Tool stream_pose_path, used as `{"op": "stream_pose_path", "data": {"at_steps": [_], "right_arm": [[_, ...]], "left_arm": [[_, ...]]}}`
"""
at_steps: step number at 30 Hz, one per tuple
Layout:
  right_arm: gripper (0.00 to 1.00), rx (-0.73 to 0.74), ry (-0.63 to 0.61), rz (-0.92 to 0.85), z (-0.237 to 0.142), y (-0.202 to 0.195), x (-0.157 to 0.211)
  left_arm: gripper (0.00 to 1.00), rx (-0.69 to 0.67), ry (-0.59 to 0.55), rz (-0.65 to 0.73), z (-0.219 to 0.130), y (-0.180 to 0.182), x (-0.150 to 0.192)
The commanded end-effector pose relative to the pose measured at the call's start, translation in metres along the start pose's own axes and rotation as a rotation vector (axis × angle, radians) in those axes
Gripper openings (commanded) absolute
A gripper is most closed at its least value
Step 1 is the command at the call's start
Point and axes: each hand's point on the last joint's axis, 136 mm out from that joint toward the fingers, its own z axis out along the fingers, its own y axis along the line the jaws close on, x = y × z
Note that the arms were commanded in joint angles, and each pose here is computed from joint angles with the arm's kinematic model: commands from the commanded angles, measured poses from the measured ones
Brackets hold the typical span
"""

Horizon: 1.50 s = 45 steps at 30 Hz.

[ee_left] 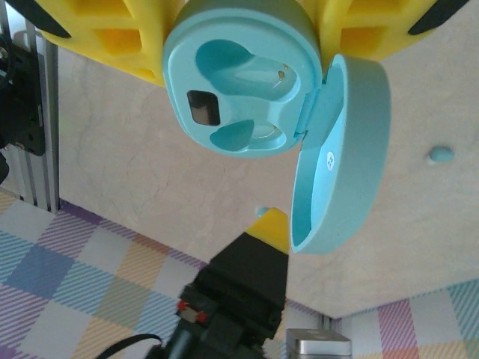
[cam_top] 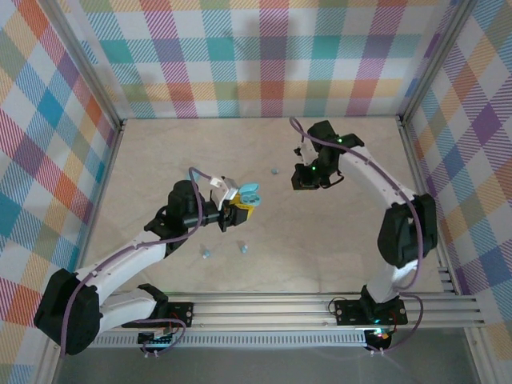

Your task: Insert the wireless bluetooth earbuds into the charging case

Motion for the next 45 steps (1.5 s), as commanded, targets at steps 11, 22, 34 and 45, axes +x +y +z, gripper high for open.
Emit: {"op": "stream_pose_path", "data": {"at_steps": [11, 22, 34, 45], "right_arm": [[0.10, -0.273, -0.231, -0.108, -0.082, 0.110, 0.011], [0.10, -0.383, -0.307, -0.248, -0.099, 0.152, 0.010], [0.10, -0.375, -0.319, -0.293, -0.082, 0.147, 0.008], [0.10, -0.394, -0.294, -0.288, -0.074, 0.146, 0.012]], "left_arm": [[0.04, 0.071, -0.069, 0.198, 0.007, -0.009, -0.037], [0.03, 0.134, -0.091, 0.222, 0.011, -0.016, -0.048], [0.02, 0.166, -0.088, 0.180, 0.012, -0.020, -0.051], [0.02, 0.141, -0.100, 0.155, 0.015, -0.014, -0.049]]}}
